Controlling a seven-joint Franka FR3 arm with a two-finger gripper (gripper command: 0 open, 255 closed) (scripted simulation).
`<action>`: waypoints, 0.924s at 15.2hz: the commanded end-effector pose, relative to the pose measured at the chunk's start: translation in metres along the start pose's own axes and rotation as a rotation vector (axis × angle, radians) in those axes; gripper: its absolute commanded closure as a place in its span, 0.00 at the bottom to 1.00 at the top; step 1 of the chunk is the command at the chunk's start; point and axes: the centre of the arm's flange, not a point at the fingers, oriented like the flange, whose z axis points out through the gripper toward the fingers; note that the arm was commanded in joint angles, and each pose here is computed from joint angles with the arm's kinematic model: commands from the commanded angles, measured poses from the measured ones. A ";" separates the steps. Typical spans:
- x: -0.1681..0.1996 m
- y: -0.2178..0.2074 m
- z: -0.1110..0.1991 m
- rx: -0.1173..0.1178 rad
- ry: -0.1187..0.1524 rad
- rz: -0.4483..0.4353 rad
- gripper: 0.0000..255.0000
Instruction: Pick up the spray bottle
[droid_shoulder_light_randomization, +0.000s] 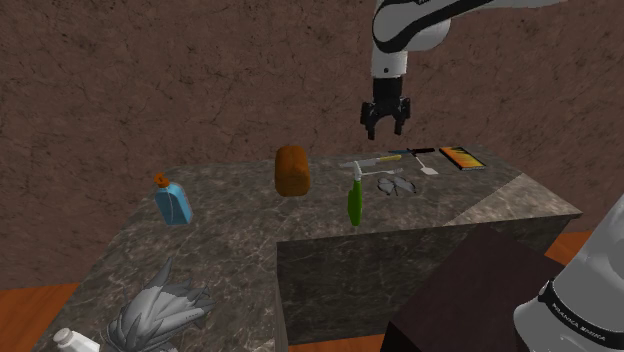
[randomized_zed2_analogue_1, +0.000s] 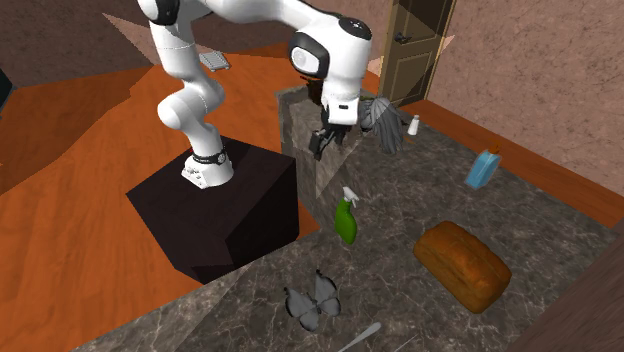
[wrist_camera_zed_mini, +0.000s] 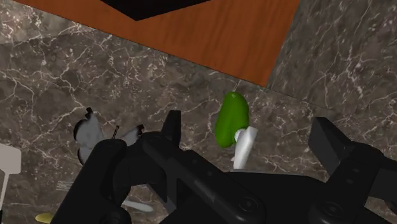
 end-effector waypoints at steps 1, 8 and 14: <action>0.024 -0.003 0.022 0.007 -0.038 0.032 0.00; 0.100 -0.007 0.097 0.030 -0.167 0.141 0.00; 0.157 -0.005 0.168 0.050 -0.278 0.234 0.00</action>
